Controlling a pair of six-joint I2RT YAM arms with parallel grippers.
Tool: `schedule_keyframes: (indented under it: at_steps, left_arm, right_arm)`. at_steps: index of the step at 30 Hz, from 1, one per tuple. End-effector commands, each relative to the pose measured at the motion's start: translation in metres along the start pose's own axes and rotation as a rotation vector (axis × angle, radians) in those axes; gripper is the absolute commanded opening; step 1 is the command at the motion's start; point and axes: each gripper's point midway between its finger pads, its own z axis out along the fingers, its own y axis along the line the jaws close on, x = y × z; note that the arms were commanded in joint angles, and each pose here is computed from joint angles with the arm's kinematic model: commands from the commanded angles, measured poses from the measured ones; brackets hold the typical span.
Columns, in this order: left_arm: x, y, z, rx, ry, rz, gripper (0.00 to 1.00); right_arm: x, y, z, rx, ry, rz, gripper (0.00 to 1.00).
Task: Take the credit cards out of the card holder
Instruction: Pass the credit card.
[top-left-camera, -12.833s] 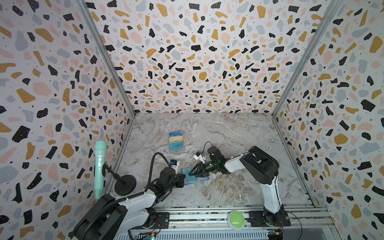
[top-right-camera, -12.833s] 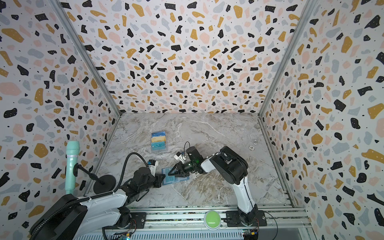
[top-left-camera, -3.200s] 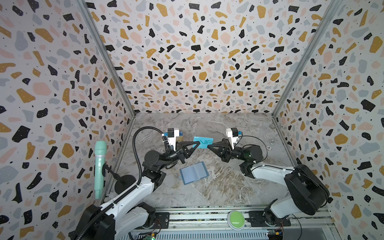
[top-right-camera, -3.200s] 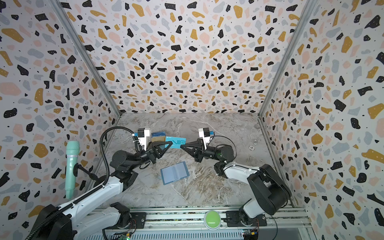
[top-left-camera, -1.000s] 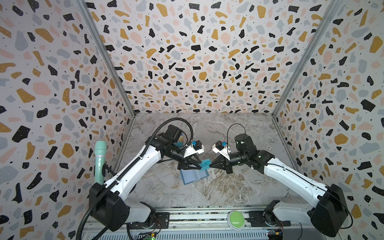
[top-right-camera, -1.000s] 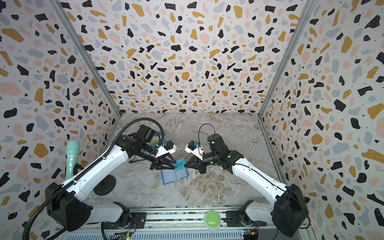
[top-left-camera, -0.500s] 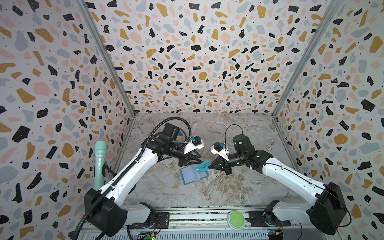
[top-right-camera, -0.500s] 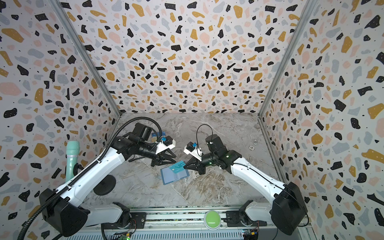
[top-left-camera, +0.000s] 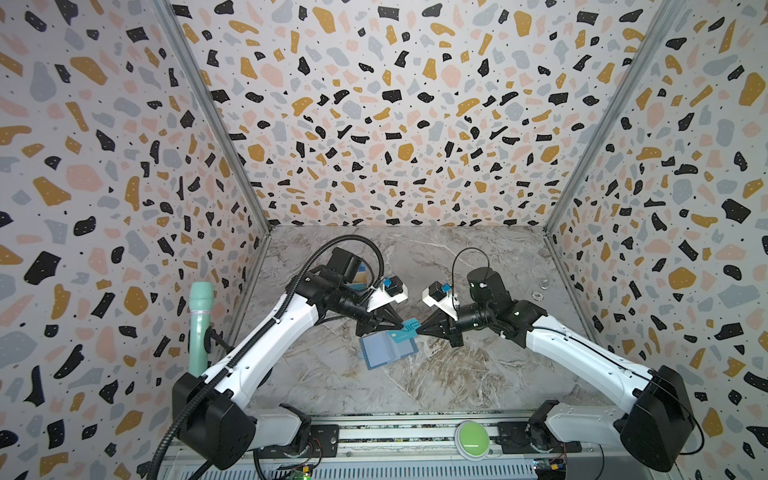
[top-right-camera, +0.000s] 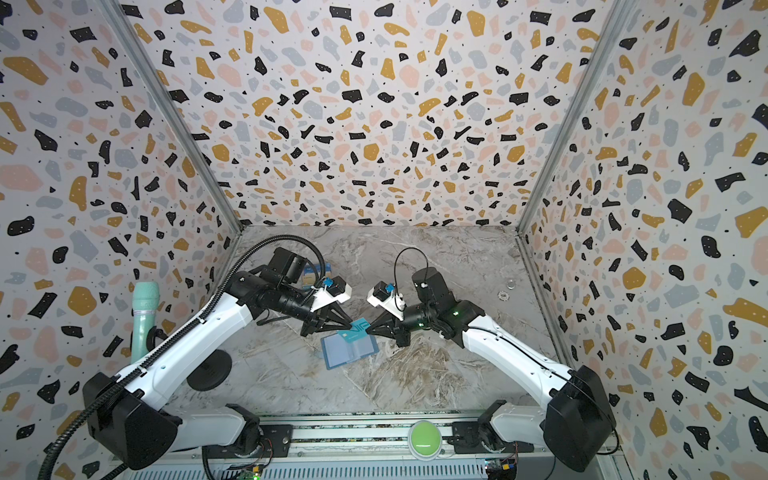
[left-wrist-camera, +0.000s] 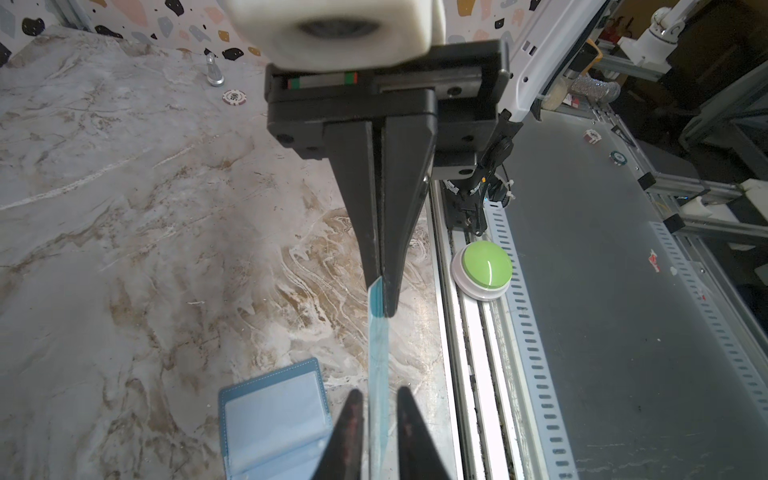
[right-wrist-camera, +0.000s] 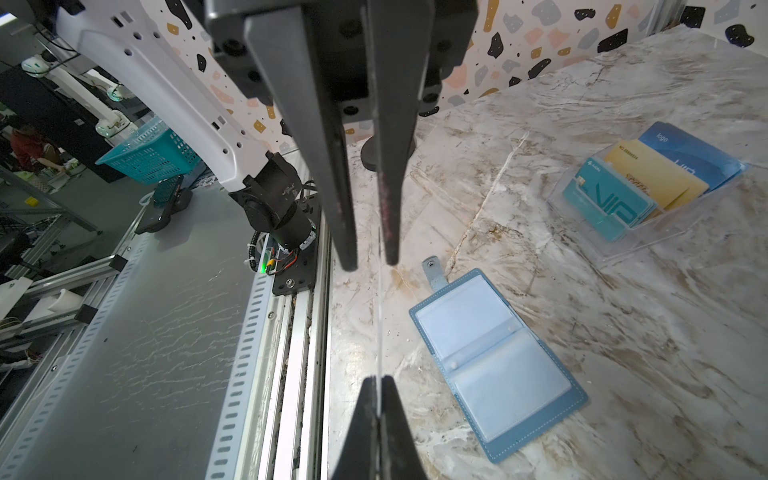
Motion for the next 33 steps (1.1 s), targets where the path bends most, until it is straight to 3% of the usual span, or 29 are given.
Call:
schedule_keyframes:
  at_steps: [1, 11, 20, 22, 27, 29, 30, 33]
  left_arm:
    - [0.001, -0.003, 0.001, 0.024, -0.006, -0.015, 0.14]
    - [0.004, -0.003, 0.003, 0.035, 0.000, -0.035, 0.14]
    - [0.003, -0.001, 0.003, 0.031, 0.002, -0.035, 0.00]
    - [0.004, 0.000, 0.003, 0.024, 0.007, -0.034, 0.00]
    - [0.004, 0.012, 0.001, -0.046, 0.023, -0.022, 0.00]
    - [0.005, 0.022, -0.002, -0.109, 0.036, -0.021, 0.00]
    - [0.004, 0.026, -0.004, -0.142, 0.040, -0.020, 0.00]
    - [0.004, 0.043, -0.012, -0.266, 0.064, -0.004, 0.00]
  right_arm:
    - [-0.023, 0.007, -0.006, -0.004, -0.045, -0.068, 0.00]
    - [-0.028, 0.008, -0.007, -0.002, -0.058, -0.086, 0.00]
    - [-0.026, 0.004, -0.006, 0.009, -0.053, -0.079, 0.00]
    - [-0.027, 0.001, -0.007, 0.029, -0.053, -0.083, 0.12]
    - [-0.023, -0.009, -0.011, 0.110, -0.041, -0.068, 0.57]
    - [-0.020, -0.014, -0.015, 0.144, -0.038, -0.059, 0.79]
    - [-0.020, -0.017, -0.017, 0.164, -0.040, -0.053, 0.85]
    - [-0.018, -0.029, -0.028, 0.223, -0.059, -0.025, 0.89]
